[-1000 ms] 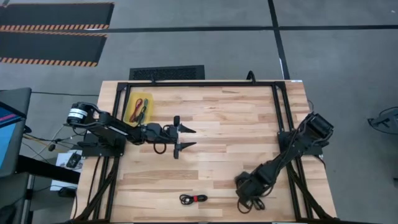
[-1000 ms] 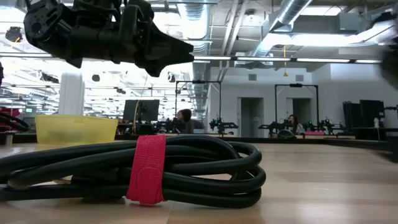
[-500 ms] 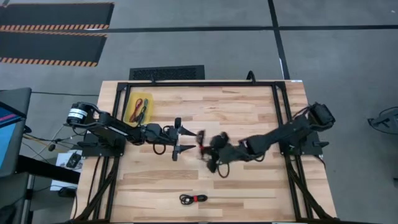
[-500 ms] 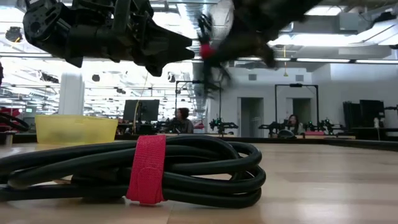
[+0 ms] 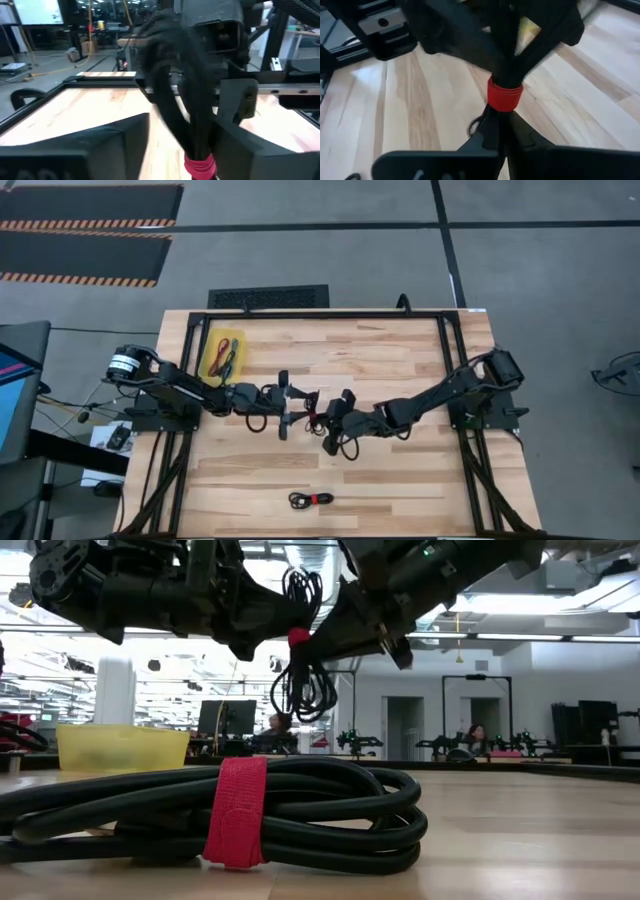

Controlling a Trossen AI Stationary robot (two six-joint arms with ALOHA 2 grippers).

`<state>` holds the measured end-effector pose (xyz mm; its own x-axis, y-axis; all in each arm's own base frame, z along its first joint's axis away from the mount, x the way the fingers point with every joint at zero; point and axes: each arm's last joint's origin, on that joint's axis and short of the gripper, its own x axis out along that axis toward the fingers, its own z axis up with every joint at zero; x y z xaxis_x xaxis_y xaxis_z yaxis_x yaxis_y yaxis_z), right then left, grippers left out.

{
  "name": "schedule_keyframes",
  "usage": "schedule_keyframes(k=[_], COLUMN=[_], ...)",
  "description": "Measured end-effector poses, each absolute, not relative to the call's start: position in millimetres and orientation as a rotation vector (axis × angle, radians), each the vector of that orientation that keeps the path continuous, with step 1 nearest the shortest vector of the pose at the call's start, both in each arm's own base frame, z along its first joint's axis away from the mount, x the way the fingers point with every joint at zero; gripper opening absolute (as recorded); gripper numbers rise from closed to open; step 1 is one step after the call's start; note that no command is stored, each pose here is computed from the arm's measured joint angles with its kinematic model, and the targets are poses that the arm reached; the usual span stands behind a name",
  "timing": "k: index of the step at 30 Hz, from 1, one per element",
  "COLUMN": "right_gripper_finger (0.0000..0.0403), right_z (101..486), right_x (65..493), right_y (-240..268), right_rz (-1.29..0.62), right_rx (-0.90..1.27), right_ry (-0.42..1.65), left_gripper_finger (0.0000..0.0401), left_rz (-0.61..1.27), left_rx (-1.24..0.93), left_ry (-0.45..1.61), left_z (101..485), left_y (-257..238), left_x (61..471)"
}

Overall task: Pick and place USB-C Cables
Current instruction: Put the right black and red USB cable into the yellow bin

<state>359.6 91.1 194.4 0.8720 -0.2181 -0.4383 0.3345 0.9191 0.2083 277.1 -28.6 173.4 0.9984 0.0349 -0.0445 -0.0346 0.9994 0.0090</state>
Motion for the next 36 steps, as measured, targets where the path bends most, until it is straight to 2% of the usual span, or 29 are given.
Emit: schedule_keyframes(k=[7,8,14,20,24,29,36], right_gripper_finger=[0.0021,0.0026,0.0080,0.0136,0.0162,0.0176,0.0171], right_z=[195.0,194.9,195.4,190.1,184.3,184.3,177.1], right_x=[358.6,358.6,359.7,359.5,358.6,355.3,346.5], right_y=[93.2,93.2,87.6,82.9,85.9,95.8,104.1], right_rz=[-0.291,-0.291,-0.338,-0.551,-0.582,-0.574,-0.606], right_rx=[0.259,0.259,0.255,0.192,0.162,0.141,0.128], right_ry=[0.423,0.424,0.408,0.352,0.362,0.365,0.419], left_gripper_finger=[0.0028,0.0016,0.0012,0.0005,0.0003,0.0002,0.0005], left_rz=[0.036,0.035,0.066,0.143,0.183,0.250,0.331], left_rx=[0.001,0.002,0.009,0.036,0.050,0.056,0.113], left_ry=[0.042,0.042,0.048,0.081,0.101,0.102,0.097], left_z=[173.8,173.8,173.3,170.2,169.0,169.2,171.3], left_y=[-28.9,-28.9,-27.5,-20.5,-10.4,8.6,38.5], left_x=[277.2,277.1,277.1,277.1,277.1,277.2,275.1])
